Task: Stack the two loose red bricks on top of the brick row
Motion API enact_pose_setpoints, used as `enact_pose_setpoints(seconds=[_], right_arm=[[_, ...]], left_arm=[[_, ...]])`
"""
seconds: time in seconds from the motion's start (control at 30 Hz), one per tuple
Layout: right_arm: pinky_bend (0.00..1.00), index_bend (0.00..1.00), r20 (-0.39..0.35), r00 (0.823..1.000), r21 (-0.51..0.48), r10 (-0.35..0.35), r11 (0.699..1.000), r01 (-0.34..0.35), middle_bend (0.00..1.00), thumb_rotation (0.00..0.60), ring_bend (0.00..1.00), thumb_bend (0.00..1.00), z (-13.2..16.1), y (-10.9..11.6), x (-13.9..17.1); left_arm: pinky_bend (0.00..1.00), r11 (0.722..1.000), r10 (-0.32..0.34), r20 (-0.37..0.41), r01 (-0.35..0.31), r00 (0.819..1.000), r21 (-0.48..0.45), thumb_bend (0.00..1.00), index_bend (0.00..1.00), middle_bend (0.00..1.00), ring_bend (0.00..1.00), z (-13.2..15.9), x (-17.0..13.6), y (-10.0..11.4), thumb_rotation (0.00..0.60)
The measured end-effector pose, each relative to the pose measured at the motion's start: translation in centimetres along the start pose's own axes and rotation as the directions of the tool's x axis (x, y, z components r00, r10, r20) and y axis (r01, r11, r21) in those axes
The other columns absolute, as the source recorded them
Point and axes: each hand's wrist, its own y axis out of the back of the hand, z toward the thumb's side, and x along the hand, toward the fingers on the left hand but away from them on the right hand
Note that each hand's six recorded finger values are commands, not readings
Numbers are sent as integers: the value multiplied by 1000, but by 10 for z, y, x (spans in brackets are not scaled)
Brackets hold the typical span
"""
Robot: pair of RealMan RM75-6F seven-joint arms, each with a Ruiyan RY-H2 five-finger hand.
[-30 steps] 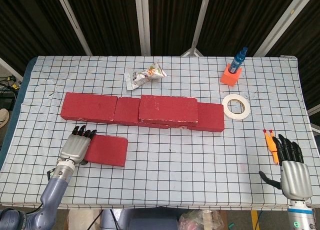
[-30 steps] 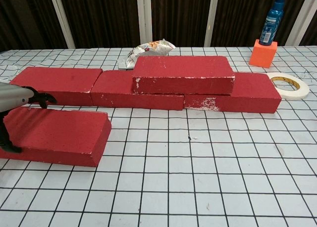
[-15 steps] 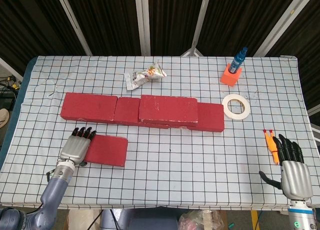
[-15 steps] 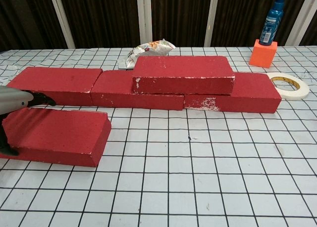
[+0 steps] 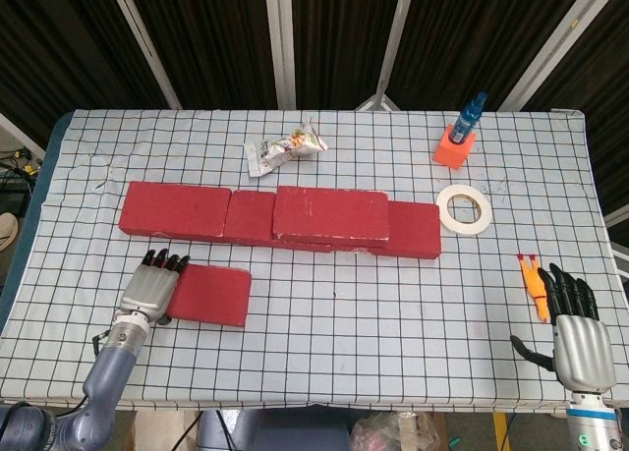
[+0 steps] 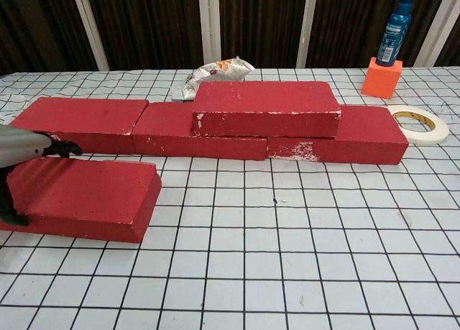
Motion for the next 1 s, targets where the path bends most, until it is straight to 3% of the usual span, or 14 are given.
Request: enact_pose_setpoints(seconds=[0.3,0.67,0.87,1.0], right_arm=[[0,0,-3,1000,2,9,1000,-9,0,600,0,183,1,-2,0],[0,0,-2,1000,0,11,1000,-11,0,600,0,183,1,-2,0],[0,0,2,1000,0,12,1000,-12,0,600,0,184,1,-2,-1],[0,0,9,1000,0,11,1000,-11,0,600,0,183,-1,-2,-2]], left_arm=[[73,1000,6,-8,-6,1000,5,0,205,228,0,-1,1,0,600],[73,1000,14,-1,-14,1000,-16,0,255,246,0,-2,-1,7,600],[76,998,26,48,-23,999,-59,0,245,233,0,1,-11,31,600],[86,998,34,51,-31,998,-61,0,249,232,0,-5,-15,60,600]])
